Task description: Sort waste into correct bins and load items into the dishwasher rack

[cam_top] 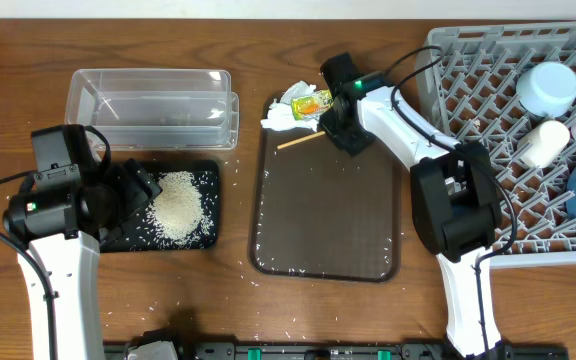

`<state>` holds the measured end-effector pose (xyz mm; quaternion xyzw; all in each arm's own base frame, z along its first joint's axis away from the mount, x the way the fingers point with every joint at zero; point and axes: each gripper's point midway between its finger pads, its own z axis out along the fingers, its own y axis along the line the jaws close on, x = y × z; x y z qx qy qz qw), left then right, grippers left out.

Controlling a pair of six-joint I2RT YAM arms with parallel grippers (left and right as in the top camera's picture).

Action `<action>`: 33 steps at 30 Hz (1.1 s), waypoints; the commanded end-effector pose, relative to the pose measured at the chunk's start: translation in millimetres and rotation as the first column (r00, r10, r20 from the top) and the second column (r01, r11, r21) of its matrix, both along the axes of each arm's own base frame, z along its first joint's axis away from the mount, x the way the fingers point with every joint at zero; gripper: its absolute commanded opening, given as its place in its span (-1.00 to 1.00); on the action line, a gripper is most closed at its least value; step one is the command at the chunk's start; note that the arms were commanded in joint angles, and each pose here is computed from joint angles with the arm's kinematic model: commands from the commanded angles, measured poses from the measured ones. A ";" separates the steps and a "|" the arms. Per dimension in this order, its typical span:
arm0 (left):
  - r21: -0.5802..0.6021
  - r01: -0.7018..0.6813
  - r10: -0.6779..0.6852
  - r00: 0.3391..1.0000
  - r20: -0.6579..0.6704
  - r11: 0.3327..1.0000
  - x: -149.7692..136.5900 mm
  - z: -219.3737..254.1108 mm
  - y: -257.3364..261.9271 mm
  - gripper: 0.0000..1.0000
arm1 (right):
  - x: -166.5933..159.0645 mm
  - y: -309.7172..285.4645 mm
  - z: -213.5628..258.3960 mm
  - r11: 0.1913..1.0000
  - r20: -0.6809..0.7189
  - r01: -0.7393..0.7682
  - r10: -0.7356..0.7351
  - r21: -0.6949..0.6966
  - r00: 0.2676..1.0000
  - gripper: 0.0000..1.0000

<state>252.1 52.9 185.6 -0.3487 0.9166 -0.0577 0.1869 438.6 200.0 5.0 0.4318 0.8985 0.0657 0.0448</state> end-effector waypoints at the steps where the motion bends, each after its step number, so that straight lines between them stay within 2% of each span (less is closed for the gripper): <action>1: 0.004 -0.005 0.005 1.000 0.008 1.000 0.9 3.8 2.1 0.77 | 16.5 -12.8 37.9 1.000 0.080 0.019 -0.019 -0.002 0.997 -0.98; 6: 0.004 -0.005 0.005 1.000 0.008 1.000 0.9 3.8 2.1 0.77 | 31.1 -6.1 61.9 1.000 0.175 0.005 -0.010 0.026 0.984 -0.98; 13: 0.004 -0.005 0.005 1.000 0.008 1.000 0.9 3.8 2.1 0.76 | 75.3 39.6 70.1 0.985 0.404 -0.163 0.130 0.048 0.905 -0.92; 15: 0.004 -0.005 0.005 1.000 0.008 1.000 0.9 3.8 2.1 0.77 | 74.3 43.2 64.3 0.985 0.398 -0.165 0.132 0.049 0.908 -0.97; 23: 0.004 -0.005 0.005 1.000 0.008 1.000 0.9 3.8 2.1 0.77 | 55.1 28.8 32.0 0.994 0.287 -0.111 0.111 -0.015 0.952 -0.97; 33: 0.004 -0.005 0.005 1.000 0.008 1.000 0.9 3.8 2.1 0.77 | 59.1 25.4 13.7 0.992 0.283 -0.114 0.124 -0.052 0.951 -0.97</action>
